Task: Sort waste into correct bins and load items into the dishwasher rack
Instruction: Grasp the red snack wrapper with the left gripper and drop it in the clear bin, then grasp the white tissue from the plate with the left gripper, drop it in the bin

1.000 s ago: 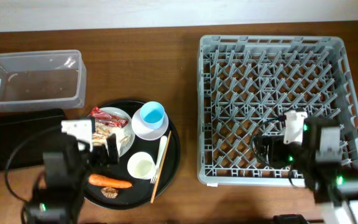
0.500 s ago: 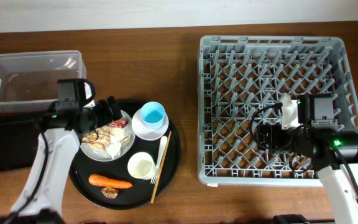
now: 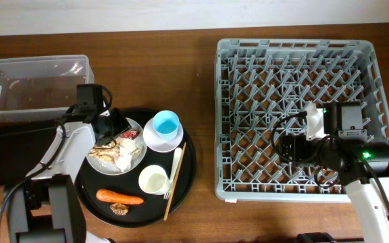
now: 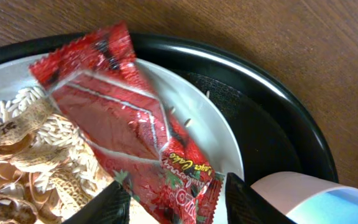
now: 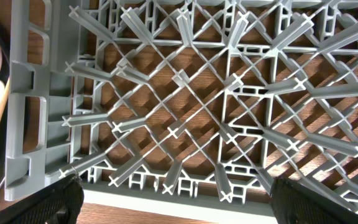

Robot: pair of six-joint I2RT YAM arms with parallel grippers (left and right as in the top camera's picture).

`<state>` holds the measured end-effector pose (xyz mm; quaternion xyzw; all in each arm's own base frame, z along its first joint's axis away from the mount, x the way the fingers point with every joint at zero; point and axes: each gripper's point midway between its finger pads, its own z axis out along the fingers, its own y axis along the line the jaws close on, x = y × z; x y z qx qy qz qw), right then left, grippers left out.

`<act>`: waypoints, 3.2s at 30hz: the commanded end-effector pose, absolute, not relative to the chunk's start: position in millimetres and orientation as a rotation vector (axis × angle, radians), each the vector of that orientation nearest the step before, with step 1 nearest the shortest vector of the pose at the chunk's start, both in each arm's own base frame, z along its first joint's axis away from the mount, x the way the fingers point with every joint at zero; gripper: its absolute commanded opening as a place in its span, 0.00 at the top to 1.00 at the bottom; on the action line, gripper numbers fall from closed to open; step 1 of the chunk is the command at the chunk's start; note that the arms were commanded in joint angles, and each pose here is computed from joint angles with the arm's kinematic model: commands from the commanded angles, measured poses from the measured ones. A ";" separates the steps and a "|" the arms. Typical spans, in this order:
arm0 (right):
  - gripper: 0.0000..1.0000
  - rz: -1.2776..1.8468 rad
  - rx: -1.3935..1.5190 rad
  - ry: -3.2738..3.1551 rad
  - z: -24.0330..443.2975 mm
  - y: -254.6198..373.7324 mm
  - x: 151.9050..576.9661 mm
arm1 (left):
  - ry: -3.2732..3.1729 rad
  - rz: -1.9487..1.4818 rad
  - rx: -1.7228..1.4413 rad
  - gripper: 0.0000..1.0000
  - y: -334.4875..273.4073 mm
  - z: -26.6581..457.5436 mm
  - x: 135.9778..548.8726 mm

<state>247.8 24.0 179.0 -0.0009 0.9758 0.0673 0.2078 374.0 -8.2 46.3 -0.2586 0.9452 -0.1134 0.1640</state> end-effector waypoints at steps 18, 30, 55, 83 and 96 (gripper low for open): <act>0.01 0.177 -0.001 2.697 185.6 23.6 250.7 | 2.160 0.055 -0.624 0.99 71.3 213.9 431.6; 0.01 0.177 -0.001 2.697 185.6 23.6 250.7 | 1.997 0.191 -0.813 0.66 172.8 154.4 484.6; 0.01 0.182 -0.001 2.708 184.5 24.1 248.1 | 3.042 0.019 -0.505 0.27 -2.9 61.3 261.6; 0.01 0.182 -0.001 2.713 184.1 24.1 247.2 | 3.012 -0.094 -0.501 1.00 -14.5 69.7 300.7; 0.01 0.182 -0.001 2.712 184.2 24.1 247.3 | 2.240 -0.066 -0.576 1.00 96.1 230.9 455.6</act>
